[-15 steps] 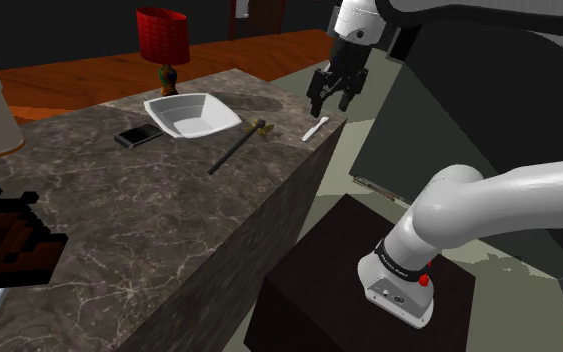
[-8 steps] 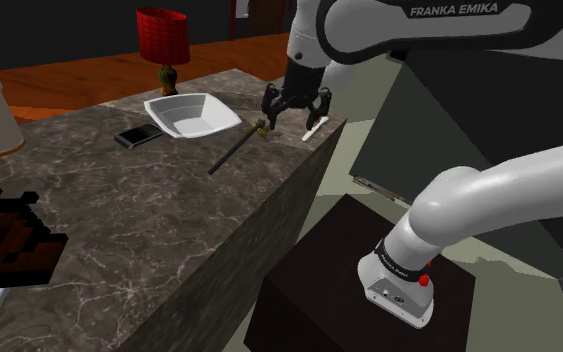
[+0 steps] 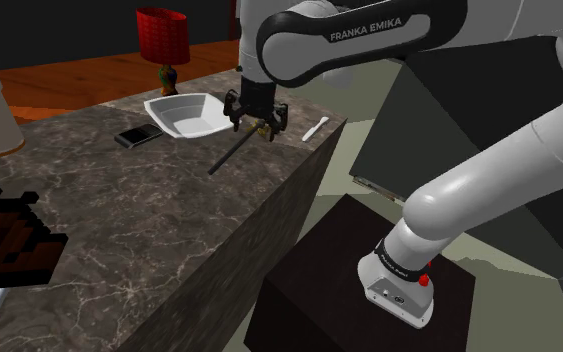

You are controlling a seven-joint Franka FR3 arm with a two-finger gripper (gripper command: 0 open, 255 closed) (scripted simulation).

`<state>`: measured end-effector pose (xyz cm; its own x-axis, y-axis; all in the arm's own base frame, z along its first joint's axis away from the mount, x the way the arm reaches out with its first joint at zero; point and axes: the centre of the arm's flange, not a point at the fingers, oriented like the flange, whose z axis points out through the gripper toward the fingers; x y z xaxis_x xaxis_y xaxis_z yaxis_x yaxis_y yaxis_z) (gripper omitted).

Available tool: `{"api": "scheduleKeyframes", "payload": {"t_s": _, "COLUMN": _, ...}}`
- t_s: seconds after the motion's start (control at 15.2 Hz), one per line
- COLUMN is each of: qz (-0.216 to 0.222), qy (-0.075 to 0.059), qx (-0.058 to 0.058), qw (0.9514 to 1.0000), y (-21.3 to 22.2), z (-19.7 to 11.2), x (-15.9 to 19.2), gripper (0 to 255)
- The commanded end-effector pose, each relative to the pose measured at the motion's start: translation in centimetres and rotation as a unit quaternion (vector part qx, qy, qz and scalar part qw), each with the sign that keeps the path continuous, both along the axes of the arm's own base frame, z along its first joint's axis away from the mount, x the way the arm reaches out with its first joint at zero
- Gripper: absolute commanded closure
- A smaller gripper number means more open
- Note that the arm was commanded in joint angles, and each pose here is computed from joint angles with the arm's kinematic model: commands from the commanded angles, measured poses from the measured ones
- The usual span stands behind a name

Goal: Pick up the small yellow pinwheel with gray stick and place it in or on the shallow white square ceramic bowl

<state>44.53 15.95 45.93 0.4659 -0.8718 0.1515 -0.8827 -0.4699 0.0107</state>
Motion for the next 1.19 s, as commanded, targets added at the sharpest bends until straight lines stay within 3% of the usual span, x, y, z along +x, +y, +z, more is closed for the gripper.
{"api": "scheduleKeyframes", "payload": {"t_s": 0.0, "qz": -0.06, "qy": -0.009, "qx": -0.001, "qw": 0.9982, "y": 0.8, "z": -1.3, "x": 2.6, "gripper": 0}}
{"api": "scheduleKeyframes", "payload": {"t_s": 0.13, "qz": -0.112, "qy": -0.016, "qx": -0.005, "qw": 0.9935, "y": 1.2, "z": -2.5, "x": 4.9, "gripper": 0}}
{"api": "scheduleKeyframes", "payload": {"t_s": 0.66, "qz": -0.112, "qy": -0.016, "qx": -0.005, "qw": 0.9935, "y": 0.5, "z": -6.4, "x": 5.1, "gripper": 0}}
{"api": "scheduleKeyframes", "payload": {"t_s": 1.12, "qz": -0.112, "qy": -0.016, "qx": -0.005, "qw": 0.9935, "y": 0.5, "z": -6.4, "x": 5.1, "gripper": 0}}
